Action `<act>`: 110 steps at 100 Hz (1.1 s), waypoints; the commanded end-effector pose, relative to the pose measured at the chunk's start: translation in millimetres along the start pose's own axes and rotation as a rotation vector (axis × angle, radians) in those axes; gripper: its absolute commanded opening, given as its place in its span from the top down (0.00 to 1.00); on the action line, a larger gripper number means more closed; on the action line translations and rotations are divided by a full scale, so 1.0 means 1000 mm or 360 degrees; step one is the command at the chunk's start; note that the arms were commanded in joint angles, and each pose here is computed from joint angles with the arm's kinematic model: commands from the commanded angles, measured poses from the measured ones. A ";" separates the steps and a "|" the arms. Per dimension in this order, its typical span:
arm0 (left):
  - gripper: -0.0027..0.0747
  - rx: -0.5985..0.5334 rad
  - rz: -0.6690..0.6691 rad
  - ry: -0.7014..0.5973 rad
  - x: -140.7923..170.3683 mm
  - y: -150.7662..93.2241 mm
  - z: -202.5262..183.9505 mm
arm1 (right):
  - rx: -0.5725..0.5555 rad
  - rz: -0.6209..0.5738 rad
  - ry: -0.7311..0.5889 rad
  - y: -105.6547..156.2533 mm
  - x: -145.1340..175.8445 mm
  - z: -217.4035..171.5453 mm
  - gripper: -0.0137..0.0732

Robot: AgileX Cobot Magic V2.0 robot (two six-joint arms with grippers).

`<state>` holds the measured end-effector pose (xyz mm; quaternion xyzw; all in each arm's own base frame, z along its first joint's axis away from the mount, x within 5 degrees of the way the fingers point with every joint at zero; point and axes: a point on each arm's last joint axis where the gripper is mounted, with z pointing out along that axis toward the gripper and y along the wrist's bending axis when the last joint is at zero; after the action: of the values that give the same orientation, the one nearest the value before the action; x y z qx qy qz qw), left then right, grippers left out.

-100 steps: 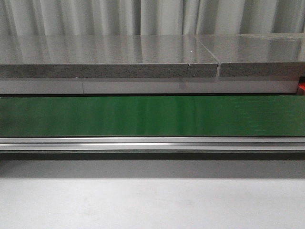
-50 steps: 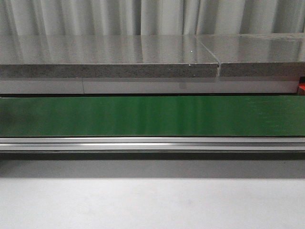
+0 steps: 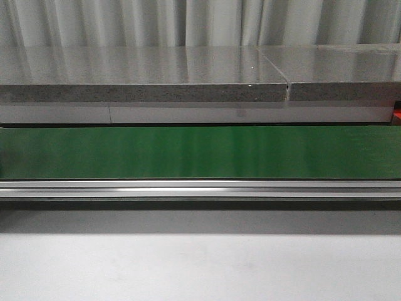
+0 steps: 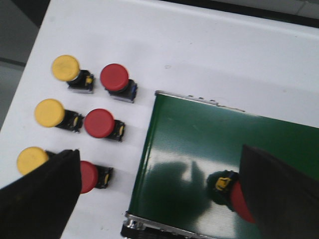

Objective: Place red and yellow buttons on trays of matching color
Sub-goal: 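Carry the red button onto the green belt and open the left gripper, then move the left gripper to a yellow button and grasp it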

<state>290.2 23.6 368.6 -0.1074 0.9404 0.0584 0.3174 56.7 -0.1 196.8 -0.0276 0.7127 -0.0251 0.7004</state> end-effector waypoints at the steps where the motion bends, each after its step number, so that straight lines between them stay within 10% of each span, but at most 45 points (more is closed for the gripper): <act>1: 0.15 -0.0032 -0.0108 -0.0123 0.001 0.018 -0.018 | 0.0001 0.0000 -0.0165 0.000 -0.011 -0.002 0.92; 47: 0.15 -0.0435 -0.0860 -0.0083 0.071 0.130 0.026 | 0.0001 0.0000 -0.0165 0.000 -0.011 -0.002 0.92; 110: 0.15 -0.0438 -0.0919 0.0181 0.091 0.150 0.113 | 0.0001 0.0000 -0.0165 0.000 -0.011 -0.002 0.92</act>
<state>242.3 169.8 220.3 -0.4152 0.8817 0.0855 0.2071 56.7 -0.1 196.8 -0.0276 0.7127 -0.0251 0.7004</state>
